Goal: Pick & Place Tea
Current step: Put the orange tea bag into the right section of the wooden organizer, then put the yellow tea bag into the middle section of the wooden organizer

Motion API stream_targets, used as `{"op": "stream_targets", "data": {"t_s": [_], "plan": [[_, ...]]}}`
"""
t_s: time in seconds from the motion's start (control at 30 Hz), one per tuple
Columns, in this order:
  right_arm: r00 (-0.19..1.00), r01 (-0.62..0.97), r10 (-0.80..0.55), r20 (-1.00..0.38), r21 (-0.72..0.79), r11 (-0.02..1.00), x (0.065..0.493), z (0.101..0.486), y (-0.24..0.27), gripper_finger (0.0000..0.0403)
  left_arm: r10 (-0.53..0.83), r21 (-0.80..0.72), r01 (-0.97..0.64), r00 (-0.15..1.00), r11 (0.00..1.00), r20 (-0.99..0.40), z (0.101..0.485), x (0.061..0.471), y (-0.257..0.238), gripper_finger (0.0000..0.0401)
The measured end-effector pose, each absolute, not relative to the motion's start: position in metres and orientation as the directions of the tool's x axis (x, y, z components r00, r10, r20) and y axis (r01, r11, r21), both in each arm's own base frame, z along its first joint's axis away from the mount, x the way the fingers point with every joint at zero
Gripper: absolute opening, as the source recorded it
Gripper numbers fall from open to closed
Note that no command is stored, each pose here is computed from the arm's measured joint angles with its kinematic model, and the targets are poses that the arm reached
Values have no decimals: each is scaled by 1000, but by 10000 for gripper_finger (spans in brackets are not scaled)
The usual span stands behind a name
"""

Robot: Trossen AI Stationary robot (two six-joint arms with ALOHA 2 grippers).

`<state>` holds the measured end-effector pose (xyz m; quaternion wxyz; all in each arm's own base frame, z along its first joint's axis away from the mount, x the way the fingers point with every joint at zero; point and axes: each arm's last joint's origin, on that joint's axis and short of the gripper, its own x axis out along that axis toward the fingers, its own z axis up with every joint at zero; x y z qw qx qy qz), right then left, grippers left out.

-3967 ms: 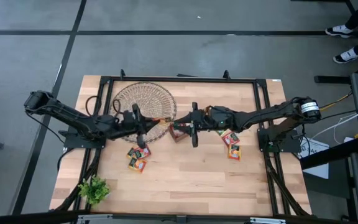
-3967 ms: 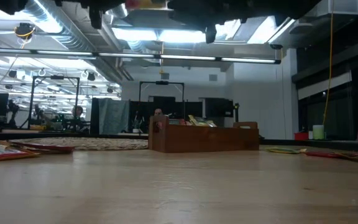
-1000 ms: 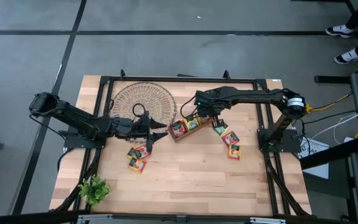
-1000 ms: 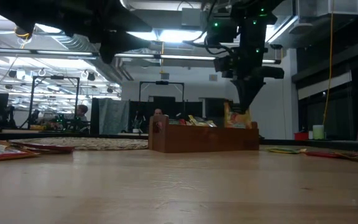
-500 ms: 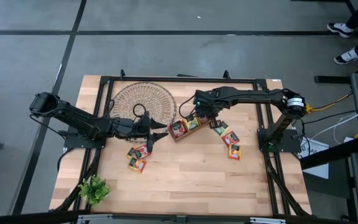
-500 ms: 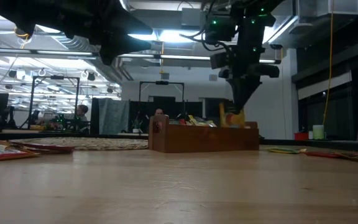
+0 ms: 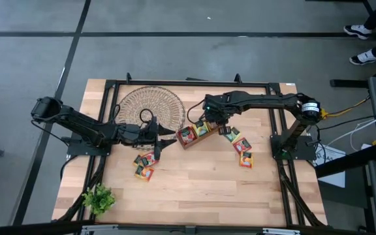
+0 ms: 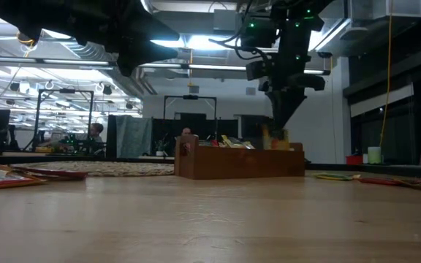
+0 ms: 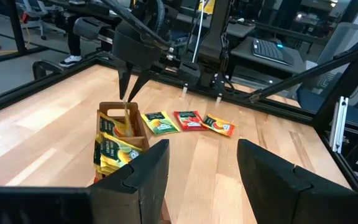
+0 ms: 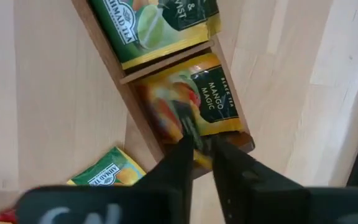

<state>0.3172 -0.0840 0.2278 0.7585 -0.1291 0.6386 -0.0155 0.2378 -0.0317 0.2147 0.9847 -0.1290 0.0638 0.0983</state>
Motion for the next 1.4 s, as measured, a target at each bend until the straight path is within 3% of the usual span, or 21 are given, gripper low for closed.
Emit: {"op": "stream_targets", "data": {"t_s": [0.37, 0.57, 0.87, 1.03, 1.27, 1.4], "plan": [[198, -74, -193, -961, -211, 975, 319, 228, -84, 160, 171, -246, -205, 973, 947, -151, 215, 238, -32, 184], [181, 10, -164, -970, -165, 986, 310, 239, -70, 165, 137, -267, -177, 977, 947, -164, 214, 238, -33, 185], [295, 116, -108, -950, -76, 990, 295, 254, -43, 165, 63, -281, -125, 973, 951, -222, 208, 237, -35, 184], [283, 261, -123, -951, -47, 964, 271, 220, -37, 134, 64, -275, -131, 969, 953, -241, 206, 236, -35, 184], [260, 431, -120, -958, 3, 902, 247, 181, -34, 17, 66, -269, -137, 964, 953, -257, 205, 236, -35, 184], [234, 499, -187, -954, -48, 865, 245, 177, -35, 9, 79, -259, -147, 963, 955, -256, 205, 236, -34, 184]]}}
